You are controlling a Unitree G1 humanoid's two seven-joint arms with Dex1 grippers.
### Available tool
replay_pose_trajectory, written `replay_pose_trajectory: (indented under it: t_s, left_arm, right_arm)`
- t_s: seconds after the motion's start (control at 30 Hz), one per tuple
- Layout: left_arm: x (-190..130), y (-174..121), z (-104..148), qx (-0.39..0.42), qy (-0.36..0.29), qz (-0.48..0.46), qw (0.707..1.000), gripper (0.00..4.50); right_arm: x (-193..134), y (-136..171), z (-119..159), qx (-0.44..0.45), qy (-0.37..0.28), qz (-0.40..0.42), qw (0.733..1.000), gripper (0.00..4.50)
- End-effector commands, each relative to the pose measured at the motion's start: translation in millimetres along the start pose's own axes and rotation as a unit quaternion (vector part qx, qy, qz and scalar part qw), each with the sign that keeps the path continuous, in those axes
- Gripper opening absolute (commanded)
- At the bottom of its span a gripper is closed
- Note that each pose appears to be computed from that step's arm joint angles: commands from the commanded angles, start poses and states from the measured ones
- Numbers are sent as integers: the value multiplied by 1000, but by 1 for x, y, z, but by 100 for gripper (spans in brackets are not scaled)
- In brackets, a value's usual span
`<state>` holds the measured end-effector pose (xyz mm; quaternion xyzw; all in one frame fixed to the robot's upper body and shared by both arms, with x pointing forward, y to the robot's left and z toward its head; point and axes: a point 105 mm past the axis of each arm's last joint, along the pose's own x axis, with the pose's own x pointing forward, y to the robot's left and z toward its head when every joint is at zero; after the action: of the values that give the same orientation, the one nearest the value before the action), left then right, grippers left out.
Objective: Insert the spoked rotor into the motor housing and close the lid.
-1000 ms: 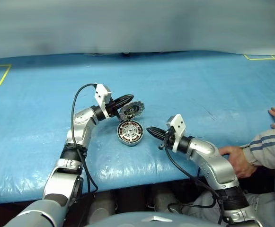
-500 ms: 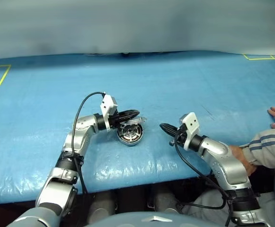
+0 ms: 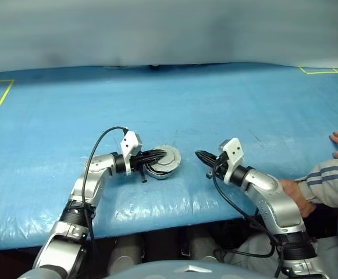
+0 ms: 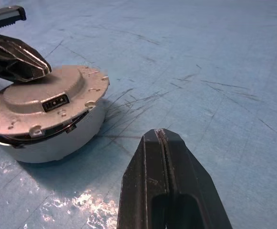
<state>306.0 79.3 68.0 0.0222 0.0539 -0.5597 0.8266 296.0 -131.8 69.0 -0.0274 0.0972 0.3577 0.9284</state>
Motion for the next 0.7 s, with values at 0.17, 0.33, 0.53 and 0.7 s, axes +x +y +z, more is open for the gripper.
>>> replay_pose_trajectory:
  t_s: [0.17,0.33,0.53,0.7]
  left_arm:
    - [-2,-6,5,20,4,-2,1000,1]
    - [-6,-6,0,14,6,9,1000,1]
    - [-15,-1,14,16,-53,46,997,1]
    - [-29,1,28,25,-104,65,992,1]
  right_arm:
    - [4,5,14,-16,-25,6,1000,0]
    - [5,7,14,-14,-27,11,999,0]
    - [6,8,14,-13,-29,13,999,0]
    - [8,10,17,-12,-39,18,999,0]
